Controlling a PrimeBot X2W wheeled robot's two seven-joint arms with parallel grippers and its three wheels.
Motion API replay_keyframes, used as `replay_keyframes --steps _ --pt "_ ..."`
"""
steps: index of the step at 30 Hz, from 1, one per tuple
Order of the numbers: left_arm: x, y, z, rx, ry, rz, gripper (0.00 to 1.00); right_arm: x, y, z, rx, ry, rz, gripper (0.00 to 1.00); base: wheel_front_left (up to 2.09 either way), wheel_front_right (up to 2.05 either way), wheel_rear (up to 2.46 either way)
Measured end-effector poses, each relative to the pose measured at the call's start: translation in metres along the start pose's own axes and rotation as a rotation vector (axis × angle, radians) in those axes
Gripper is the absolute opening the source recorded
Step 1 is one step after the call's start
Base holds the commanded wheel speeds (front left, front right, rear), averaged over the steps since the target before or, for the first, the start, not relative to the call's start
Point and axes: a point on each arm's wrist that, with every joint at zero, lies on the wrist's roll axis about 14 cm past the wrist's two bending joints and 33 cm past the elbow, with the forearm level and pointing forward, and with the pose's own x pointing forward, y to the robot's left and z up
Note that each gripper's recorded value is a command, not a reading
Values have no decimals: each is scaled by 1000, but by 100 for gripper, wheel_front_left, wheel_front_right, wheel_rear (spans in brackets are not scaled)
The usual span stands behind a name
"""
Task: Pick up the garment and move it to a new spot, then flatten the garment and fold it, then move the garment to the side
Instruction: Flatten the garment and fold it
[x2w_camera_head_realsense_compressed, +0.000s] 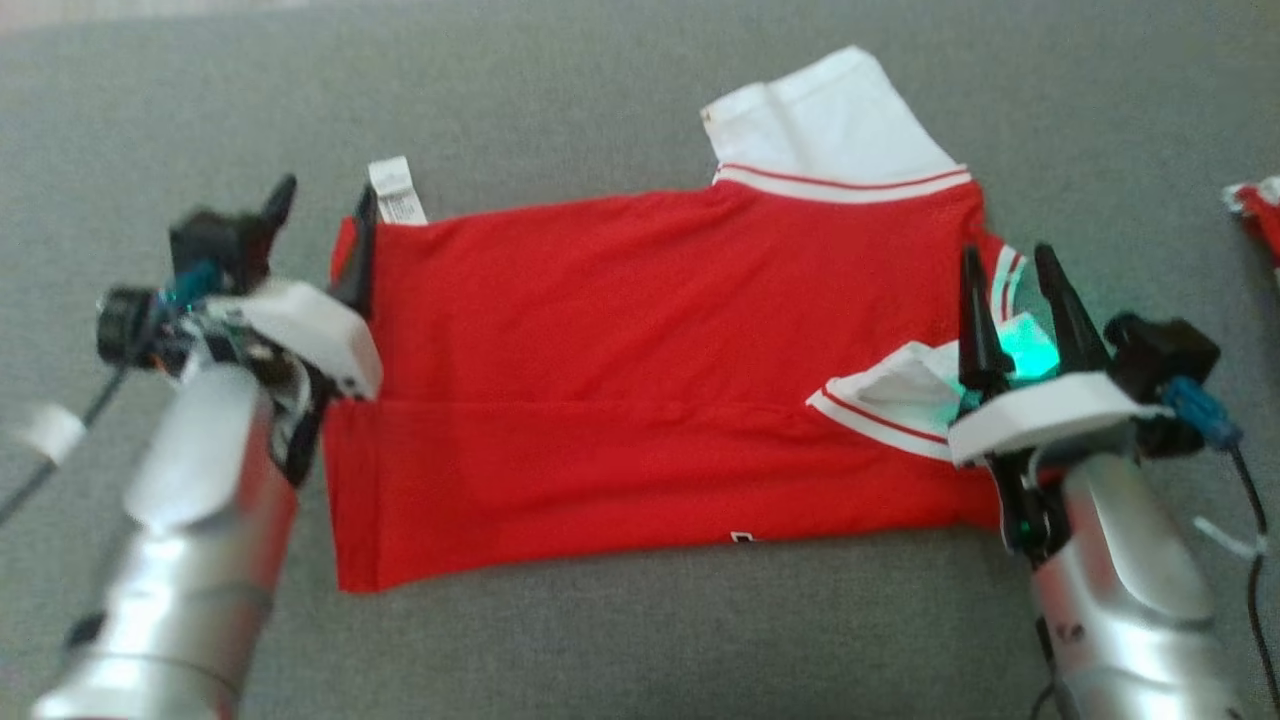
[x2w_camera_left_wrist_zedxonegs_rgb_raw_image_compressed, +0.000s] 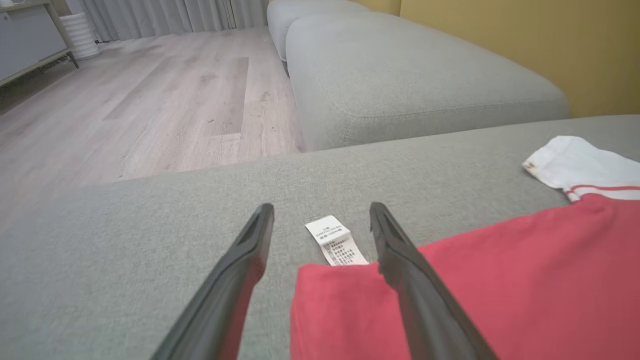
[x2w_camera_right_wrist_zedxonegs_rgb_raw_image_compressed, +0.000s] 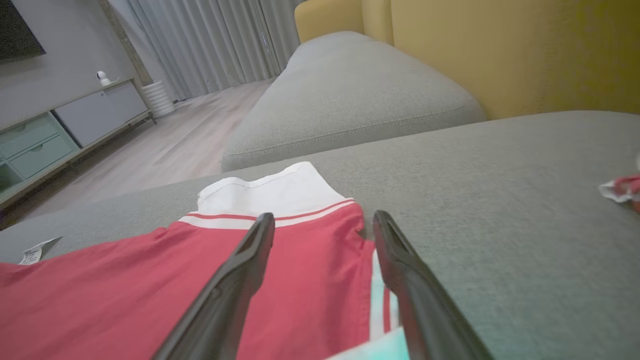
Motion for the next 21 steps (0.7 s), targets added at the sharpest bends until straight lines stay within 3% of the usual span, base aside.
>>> replay_keyframes --steps 10,21 --pt "32 4 -57 -23 240 -63 100 18 -15 -21 16 44 -23 100 0 0 0" --pt "23 9 -67 -35 299 -67 100 14 -21 -16 7 33 -33 100 0 0 0"
